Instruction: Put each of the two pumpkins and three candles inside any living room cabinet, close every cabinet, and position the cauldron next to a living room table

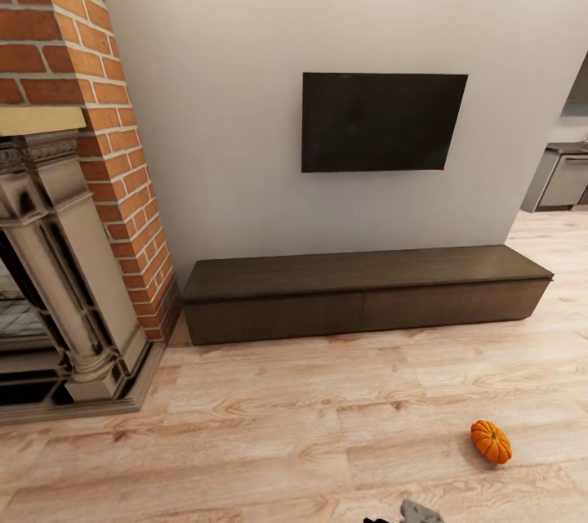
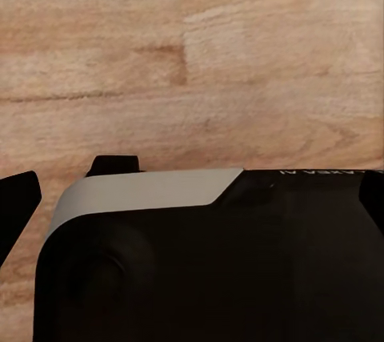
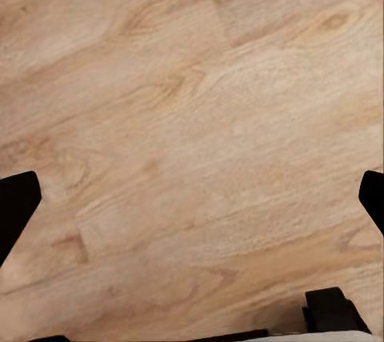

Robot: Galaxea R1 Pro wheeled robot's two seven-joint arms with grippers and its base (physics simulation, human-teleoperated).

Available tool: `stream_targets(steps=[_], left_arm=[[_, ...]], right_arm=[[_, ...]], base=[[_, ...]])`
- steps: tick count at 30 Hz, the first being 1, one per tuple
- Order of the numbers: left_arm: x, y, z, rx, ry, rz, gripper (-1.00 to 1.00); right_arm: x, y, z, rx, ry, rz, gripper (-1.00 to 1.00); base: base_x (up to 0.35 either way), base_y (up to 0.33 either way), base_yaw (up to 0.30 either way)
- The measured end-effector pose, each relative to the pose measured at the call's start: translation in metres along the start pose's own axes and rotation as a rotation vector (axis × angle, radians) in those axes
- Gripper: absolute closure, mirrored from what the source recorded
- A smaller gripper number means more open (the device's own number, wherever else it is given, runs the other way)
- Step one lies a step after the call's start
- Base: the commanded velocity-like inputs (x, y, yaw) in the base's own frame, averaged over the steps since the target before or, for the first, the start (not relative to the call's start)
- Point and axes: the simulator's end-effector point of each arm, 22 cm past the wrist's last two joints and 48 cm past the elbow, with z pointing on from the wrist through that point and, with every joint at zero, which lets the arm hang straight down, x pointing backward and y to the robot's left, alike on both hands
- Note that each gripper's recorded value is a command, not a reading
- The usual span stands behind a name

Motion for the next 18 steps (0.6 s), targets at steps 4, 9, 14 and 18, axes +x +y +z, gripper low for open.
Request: stream_targets(steps=[4, 9, 14, 18], left_arm=[[0.000, 0.000, 0.000, -0.001, 0.001, 0.001, -1.00], [0.000, 0.001, 0.000, -0.002, -0.001, 0.002, -1.00], [-0.001, 0.001, 0.000, -0.003, -0.002, 0.001, -1.00], [-0.001, 0.001, 0.000, -0.002, -0.002, 0.002, -1.00]], right_arm=[[-0.052, 0.027, 0.005, -0.062, -0.030, 0.085, -1.00], [-0.070, 0.044, 0.014, -0.111, -0.016, 0.187, -1.00], [-0.096, 0.063, 0.014, -0.174, -0.043, 0.249, -1.00], [-0.121, 0.096, 0.004, -0.331, -0.071, 0.316, -1.00]], base=[[0.000, 0.000, 0.000], [0.000, 0.000, 0.000], [0.000, 0.000, 0.000], [0.000, 0.000, 0.000]])
